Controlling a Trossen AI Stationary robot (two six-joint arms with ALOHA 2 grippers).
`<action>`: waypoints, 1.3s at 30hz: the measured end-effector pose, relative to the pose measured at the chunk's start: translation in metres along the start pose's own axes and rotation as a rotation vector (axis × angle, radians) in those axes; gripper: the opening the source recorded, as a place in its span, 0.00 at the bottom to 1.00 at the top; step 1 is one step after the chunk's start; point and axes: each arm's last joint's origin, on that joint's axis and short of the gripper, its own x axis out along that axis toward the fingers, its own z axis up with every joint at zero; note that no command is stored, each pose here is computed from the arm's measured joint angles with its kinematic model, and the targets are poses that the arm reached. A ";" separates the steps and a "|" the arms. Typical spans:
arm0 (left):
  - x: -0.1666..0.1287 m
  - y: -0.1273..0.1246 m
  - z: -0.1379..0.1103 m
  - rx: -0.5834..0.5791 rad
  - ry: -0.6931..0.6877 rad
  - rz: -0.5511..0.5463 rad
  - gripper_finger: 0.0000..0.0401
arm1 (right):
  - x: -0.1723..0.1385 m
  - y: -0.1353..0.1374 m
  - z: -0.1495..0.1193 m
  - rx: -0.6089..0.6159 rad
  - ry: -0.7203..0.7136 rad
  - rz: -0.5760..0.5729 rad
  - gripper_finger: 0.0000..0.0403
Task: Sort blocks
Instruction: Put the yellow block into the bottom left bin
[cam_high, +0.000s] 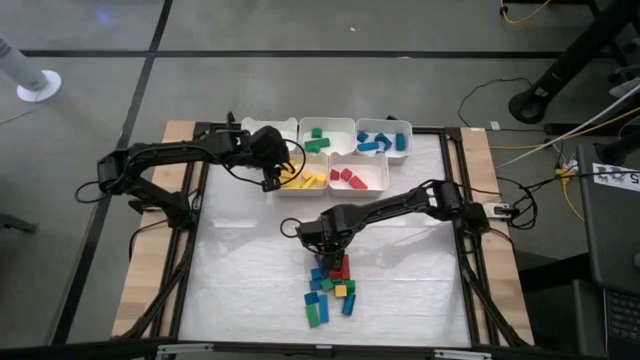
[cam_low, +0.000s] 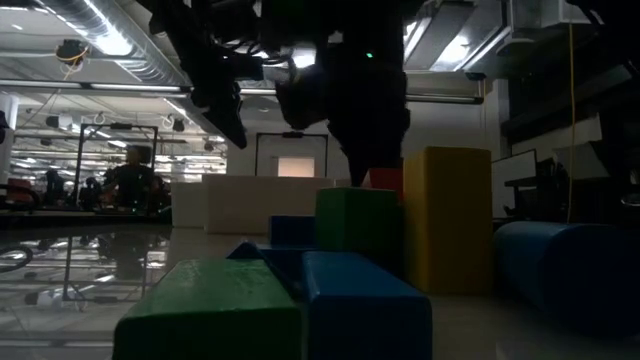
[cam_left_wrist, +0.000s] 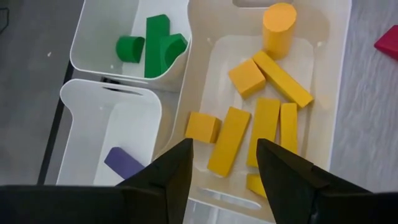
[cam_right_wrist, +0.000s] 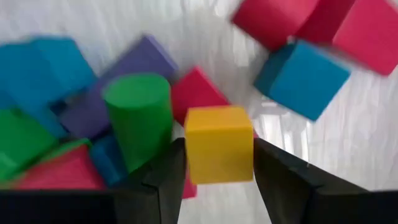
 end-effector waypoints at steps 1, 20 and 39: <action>0.000 0.000 0.000 0.000 0.000 0.000 0.41 | 0.002 0.000 0.000 0.000 -0.001 0.000 0.45; -0.002 0.000 0.000 -0.018 0.012 -0.003 0.41 | -0.021 -0.015 0.002 0.004 0.062 0.001 0.32; -0.066 0.004 0.001 -0.209 0.338 -0.069 0.41 | -0.103 -0.125 0.049 -0.136 -0.207 -0.172 0.35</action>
